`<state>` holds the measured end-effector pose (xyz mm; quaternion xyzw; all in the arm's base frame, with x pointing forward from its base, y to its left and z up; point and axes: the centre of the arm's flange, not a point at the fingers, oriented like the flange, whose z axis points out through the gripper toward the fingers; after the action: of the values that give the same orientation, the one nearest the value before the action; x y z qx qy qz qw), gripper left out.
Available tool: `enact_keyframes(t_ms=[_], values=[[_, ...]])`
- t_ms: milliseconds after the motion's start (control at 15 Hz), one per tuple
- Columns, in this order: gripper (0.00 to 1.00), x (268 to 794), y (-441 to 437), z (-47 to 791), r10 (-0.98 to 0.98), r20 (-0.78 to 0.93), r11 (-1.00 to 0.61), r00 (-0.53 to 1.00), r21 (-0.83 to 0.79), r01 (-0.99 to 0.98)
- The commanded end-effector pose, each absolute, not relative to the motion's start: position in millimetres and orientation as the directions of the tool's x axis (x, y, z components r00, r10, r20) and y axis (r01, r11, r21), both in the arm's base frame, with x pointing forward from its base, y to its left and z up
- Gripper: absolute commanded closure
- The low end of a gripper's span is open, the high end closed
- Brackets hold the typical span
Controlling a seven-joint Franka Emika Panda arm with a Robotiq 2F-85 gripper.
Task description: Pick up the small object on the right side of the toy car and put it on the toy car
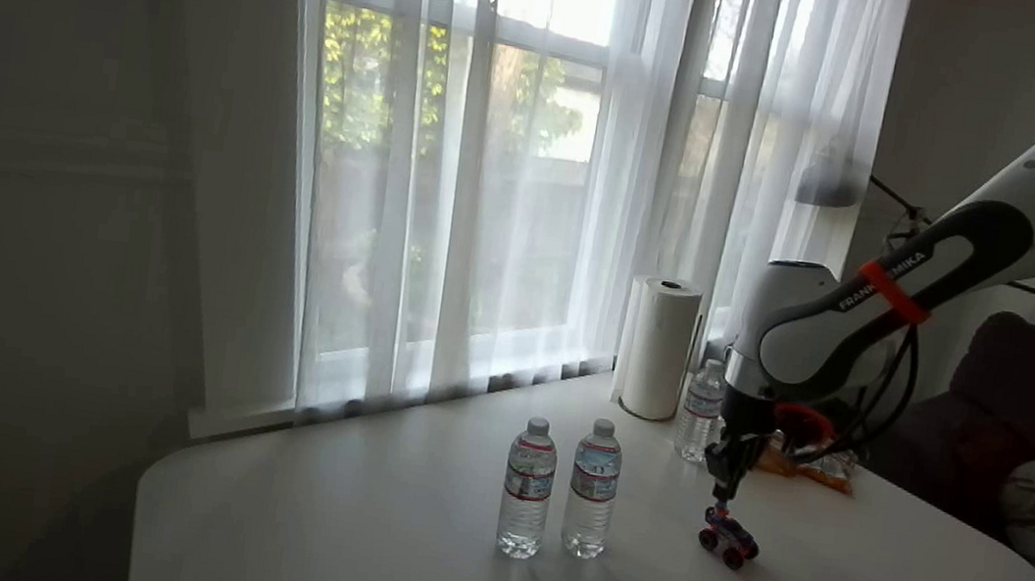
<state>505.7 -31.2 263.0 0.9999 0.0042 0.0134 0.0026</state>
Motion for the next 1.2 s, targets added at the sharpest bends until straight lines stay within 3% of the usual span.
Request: enact_keyframes(t_ms=[0,800,867,1133], values=[[0.97,501.7,-30.4,260.7,-0.009,0.041,-1.0,0.999,0.0,-0.009],[0.97,503.1,-31.9,256.3,-0.011,0.036,-1.0,0.999,-0.003,-0.011],[0.68,502.9,-31.9,256.3,-0.013,0.035,-1.0,0.999,0.0,-0.013],[0.4,502.8,-32.8,257.0,-0.017,0.037,-1.0,0.999,0.002,-0.017]])
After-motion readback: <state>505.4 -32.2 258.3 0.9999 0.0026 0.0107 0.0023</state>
